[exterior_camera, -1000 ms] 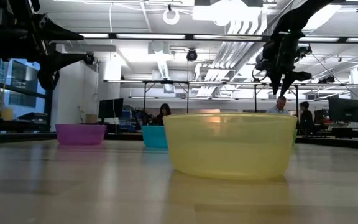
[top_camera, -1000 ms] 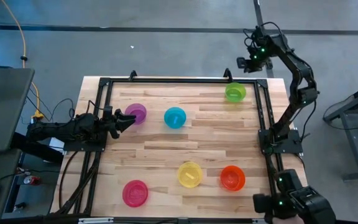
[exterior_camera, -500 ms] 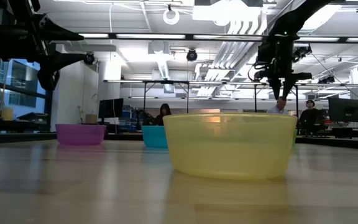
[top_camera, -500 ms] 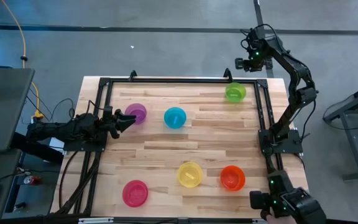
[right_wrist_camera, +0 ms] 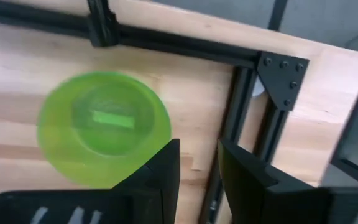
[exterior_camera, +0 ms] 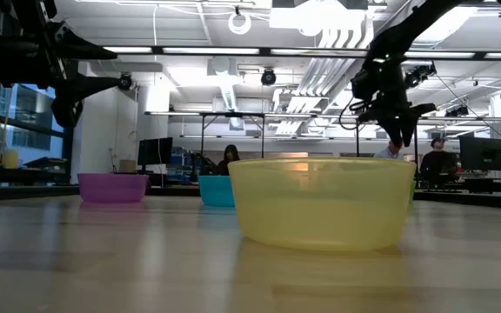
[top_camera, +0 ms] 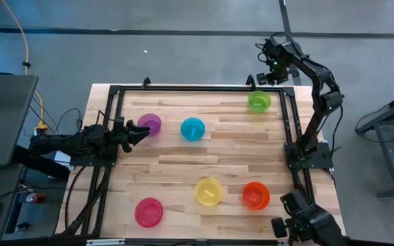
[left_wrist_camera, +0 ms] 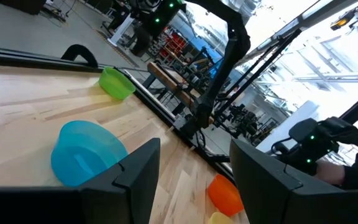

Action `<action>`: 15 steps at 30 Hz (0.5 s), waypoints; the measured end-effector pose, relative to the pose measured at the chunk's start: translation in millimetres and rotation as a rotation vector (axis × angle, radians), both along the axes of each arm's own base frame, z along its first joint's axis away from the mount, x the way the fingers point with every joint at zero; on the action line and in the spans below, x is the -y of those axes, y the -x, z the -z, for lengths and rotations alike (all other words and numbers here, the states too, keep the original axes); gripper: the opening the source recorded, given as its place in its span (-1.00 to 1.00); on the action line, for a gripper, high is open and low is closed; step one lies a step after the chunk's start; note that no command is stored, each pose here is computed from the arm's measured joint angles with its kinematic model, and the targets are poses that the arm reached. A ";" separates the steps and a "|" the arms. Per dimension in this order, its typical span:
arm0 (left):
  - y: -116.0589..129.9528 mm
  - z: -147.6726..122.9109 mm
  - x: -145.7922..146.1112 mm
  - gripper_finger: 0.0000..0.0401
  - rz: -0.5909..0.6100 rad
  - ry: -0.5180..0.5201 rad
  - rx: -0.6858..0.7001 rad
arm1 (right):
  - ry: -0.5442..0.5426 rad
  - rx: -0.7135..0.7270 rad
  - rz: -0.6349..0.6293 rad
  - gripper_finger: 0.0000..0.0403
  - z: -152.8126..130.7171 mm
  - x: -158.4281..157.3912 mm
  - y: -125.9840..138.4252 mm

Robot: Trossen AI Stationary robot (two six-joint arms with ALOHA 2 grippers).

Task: Nest bowls inside each other
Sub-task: Stack the green bowl on the blue bowl

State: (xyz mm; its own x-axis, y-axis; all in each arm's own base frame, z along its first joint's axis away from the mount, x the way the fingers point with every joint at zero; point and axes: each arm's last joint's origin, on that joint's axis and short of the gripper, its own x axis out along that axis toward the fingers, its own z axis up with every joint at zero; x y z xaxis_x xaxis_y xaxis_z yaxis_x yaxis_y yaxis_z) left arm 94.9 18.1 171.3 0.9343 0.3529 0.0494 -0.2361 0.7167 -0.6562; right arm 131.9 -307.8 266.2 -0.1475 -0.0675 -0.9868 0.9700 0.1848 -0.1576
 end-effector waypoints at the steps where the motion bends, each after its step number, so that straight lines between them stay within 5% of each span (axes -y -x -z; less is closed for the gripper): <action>1: 0.0 0.0 0.0 -0.08 0.000 0.000 0.000 | -0.012 -0.013 -0.003 -0.50 1.6 0.3 -0.9; 15: 0.0 -0.1 0.0 -0.08 0.000 0.000 0.001 | -0.097 -0.006 -0.127 -0.50 2.8 -4.4 -2.6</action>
State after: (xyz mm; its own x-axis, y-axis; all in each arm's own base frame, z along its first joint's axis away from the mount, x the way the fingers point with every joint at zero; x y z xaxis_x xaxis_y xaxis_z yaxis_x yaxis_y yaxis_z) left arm 94.9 18.1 171.5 0.9343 0.3529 0.0505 -0.2354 0.7170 -0.6561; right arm 134.5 -303.4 263.4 -0.1498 0.0102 -0.9887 0.9371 0.3203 -0.1386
